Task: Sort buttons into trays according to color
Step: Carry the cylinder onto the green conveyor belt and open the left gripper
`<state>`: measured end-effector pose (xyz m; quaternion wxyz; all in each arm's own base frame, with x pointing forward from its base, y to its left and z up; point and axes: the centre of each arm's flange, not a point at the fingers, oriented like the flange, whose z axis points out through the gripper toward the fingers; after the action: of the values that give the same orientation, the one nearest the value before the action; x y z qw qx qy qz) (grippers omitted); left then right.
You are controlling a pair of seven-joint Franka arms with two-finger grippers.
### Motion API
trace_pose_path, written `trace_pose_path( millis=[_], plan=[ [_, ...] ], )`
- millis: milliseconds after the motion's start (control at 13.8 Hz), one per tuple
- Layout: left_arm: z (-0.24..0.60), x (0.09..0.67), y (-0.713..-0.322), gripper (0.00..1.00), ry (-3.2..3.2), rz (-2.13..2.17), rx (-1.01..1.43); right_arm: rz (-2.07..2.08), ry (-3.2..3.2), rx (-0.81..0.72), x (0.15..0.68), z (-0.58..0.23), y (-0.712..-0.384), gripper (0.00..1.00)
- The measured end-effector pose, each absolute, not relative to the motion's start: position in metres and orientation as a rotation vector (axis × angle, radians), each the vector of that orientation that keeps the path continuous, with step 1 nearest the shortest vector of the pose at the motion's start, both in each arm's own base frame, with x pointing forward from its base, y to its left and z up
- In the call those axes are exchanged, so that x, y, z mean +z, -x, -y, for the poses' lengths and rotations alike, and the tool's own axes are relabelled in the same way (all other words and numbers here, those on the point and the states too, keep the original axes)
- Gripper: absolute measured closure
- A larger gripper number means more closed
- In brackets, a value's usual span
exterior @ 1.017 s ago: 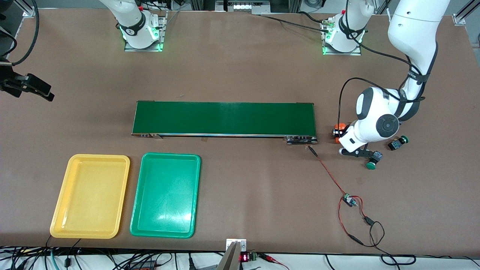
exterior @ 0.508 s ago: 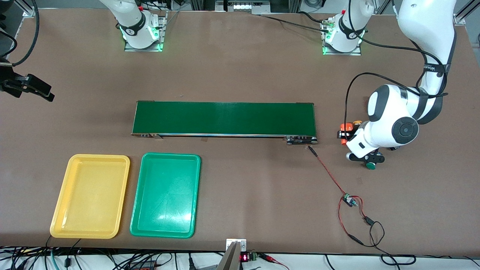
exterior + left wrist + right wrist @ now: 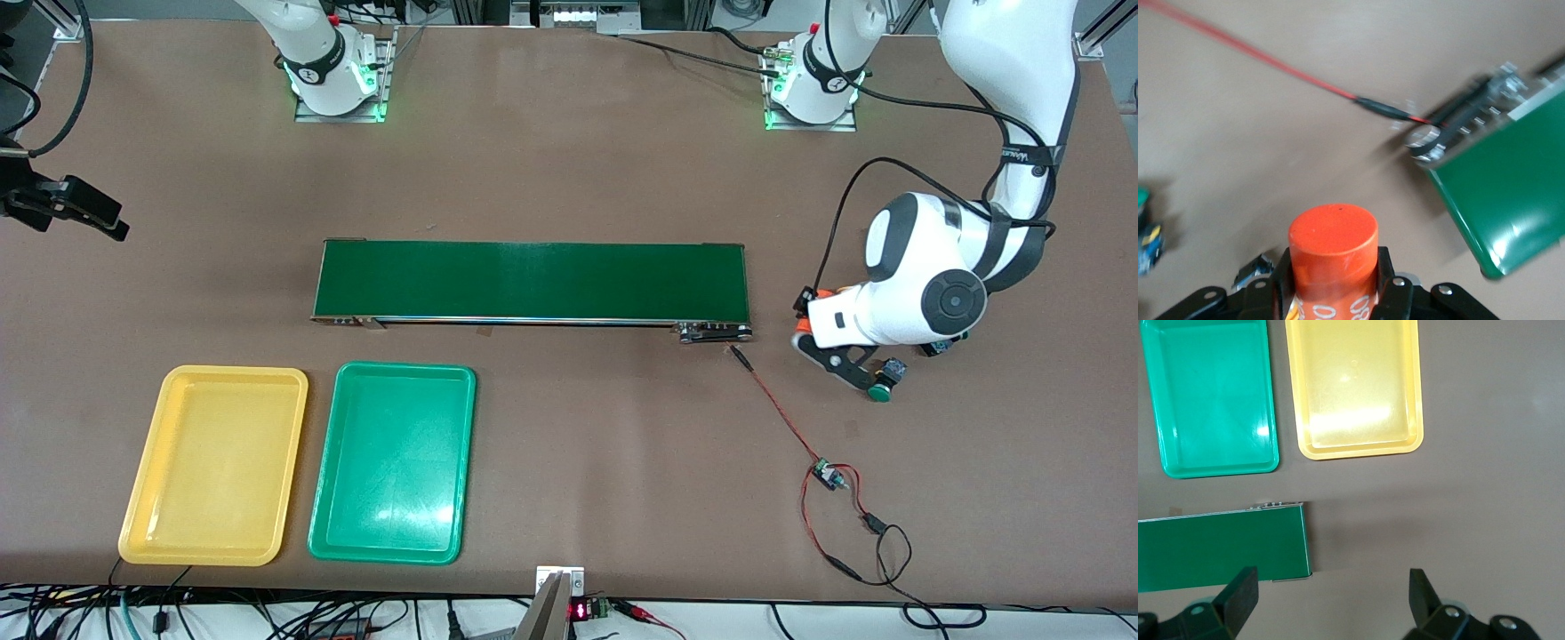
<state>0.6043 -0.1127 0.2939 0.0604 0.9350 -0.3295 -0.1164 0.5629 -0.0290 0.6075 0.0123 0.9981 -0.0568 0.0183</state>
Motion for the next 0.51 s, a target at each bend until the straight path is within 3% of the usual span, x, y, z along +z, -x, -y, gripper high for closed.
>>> trace_pose_path(
  millis=[508],
  plan=[
    [0.195, 0.295, -0.563, 0.50, -2.393, 1.657, -0.370, 0.178, -3.112, 0.057, 0.607, 0.029, -0.563, 0.00]
  ],
)
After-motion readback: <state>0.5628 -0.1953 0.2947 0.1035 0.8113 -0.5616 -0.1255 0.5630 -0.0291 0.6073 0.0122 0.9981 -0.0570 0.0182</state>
